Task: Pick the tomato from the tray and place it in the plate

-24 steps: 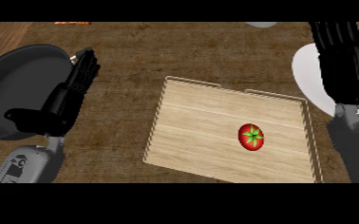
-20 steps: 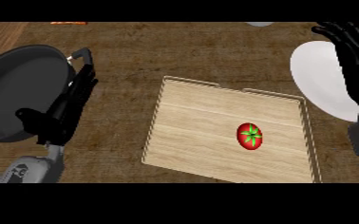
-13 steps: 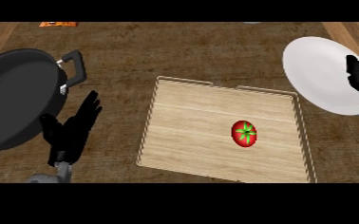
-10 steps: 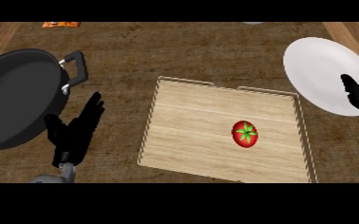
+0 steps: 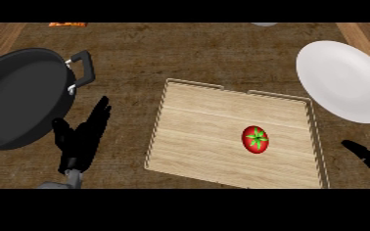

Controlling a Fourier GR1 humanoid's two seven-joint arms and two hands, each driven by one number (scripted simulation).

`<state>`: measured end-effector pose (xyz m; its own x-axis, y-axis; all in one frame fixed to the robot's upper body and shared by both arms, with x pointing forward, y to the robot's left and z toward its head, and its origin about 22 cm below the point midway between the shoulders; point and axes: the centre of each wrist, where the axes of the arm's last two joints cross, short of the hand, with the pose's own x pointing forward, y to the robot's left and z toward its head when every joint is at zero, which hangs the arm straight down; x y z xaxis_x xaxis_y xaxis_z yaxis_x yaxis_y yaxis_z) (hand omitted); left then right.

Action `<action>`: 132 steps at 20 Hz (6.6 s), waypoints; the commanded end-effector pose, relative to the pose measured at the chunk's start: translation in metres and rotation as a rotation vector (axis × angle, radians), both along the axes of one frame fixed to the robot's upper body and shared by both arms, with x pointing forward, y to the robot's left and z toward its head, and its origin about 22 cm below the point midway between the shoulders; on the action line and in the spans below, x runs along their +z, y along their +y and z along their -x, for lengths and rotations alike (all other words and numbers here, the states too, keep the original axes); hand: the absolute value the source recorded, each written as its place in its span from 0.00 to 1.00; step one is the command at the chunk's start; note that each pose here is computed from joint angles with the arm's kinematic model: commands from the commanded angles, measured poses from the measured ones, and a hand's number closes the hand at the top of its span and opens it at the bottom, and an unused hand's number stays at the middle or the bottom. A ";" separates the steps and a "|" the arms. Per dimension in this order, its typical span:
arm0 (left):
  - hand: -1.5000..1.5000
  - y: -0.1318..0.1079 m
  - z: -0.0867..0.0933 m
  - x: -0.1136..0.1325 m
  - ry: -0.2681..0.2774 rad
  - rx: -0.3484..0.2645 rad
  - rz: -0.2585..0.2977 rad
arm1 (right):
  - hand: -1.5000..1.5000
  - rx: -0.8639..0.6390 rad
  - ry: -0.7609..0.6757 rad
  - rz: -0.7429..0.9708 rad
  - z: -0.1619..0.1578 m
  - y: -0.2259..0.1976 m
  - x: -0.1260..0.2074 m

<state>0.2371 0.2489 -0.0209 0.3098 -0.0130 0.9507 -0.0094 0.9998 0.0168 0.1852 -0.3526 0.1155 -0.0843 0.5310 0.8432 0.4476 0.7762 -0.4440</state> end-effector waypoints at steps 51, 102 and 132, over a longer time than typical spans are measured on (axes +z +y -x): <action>0.50 -0.014 0.007 -0.023 0.060 -0.007 0.012 | 0.00 0.119 0.809 0.394 -0.048 0.160 -0.055; 0.50 -0.014 0.012 -0.014 0.083 -0.049 0.018 | 1.00 0.186 -0.127 0.154 -0.033 -0.091 -0.040; 0.50 -0.032 -0.014 -0.001 0.024 -0.102 0.022 | 0.00 0.303 0.136 0.117 -0.157 -0.126 -0.056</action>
